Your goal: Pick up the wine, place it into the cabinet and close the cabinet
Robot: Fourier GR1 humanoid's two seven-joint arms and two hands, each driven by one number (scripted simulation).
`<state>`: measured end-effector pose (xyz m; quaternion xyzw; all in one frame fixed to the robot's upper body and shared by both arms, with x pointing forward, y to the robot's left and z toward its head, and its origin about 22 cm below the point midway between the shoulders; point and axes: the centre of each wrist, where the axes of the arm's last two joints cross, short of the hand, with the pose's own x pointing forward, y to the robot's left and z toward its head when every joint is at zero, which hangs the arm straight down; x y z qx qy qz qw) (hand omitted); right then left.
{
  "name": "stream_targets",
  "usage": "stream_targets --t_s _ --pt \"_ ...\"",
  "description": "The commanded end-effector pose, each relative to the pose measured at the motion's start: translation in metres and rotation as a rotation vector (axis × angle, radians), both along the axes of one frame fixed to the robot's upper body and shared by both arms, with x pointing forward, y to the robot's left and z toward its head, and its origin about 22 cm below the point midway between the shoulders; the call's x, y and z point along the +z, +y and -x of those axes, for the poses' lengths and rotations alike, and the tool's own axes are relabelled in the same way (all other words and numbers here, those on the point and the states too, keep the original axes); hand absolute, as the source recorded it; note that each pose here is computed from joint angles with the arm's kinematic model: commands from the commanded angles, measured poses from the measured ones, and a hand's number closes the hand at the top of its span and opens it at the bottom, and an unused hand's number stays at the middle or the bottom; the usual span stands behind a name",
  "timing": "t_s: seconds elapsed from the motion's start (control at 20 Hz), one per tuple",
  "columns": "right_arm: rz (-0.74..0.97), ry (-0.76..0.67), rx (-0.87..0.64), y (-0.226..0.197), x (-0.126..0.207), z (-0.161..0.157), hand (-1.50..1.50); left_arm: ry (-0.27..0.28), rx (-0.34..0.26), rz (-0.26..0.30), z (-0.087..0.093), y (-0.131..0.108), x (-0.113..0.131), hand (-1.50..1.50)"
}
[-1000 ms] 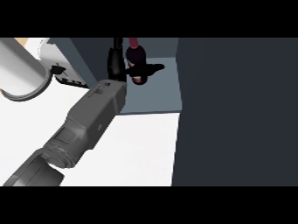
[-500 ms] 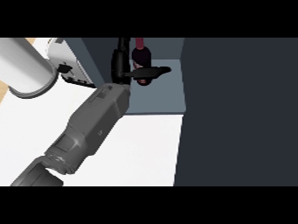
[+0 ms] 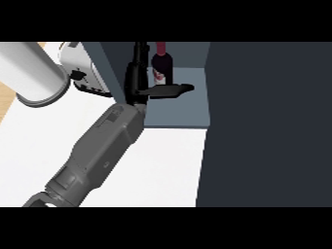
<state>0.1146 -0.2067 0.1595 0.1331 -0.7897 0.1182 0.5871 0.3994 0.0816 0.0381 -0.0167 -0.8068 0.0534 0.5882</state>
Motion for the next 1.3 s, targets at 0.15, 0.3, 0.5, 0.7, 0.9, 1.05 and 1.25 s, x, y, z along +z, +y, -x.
stream_targets --t_s 0.15,0.3,0.5,0.7,0.9,1.05,1.25 --pt "-0.032 -0.068 0.01 -0.005 0.028 0.025 -1.5 -0.016 -0.076 0.058 0.039 0.006 0.002 -1.5" --pt "-0.029 -0.072 0.012 -0.006 0.036 0.038 -1.5 0.018 -0.096 0.093 0.071 -0.001 -0.014 -1.5" --pt "-0.032 -0.077 0.002 0.0 0.035 0.026 -1.5 0.014 -0.104 0.115 0.103 0.011 -0.012 -1.5" --pt "-0.023 -0.081 0.01 -0.003 0.038 0.034 -1.5 -0.008 -0.116 0.128 0.147 0.004 -0.009 -1.5" --pt "-0.002 -0.055 0.026 -0.001 0.042 0.043 -1.5 -0.013 -0.094 0.147 0.162 0.015 -0.007 -1.5" --pt "0.055 -0.032 0.093 -0.007 0.029 0.032 1.5 -0.042 -0.115 0.148 0.187 0.026 0.004 -1.5" --pt "0.194 -0.005 0.285 0.0 0.027 0.03 1.5 -0.007 -0.081 0.11 0.211 0.053 -0.014 -1.5"
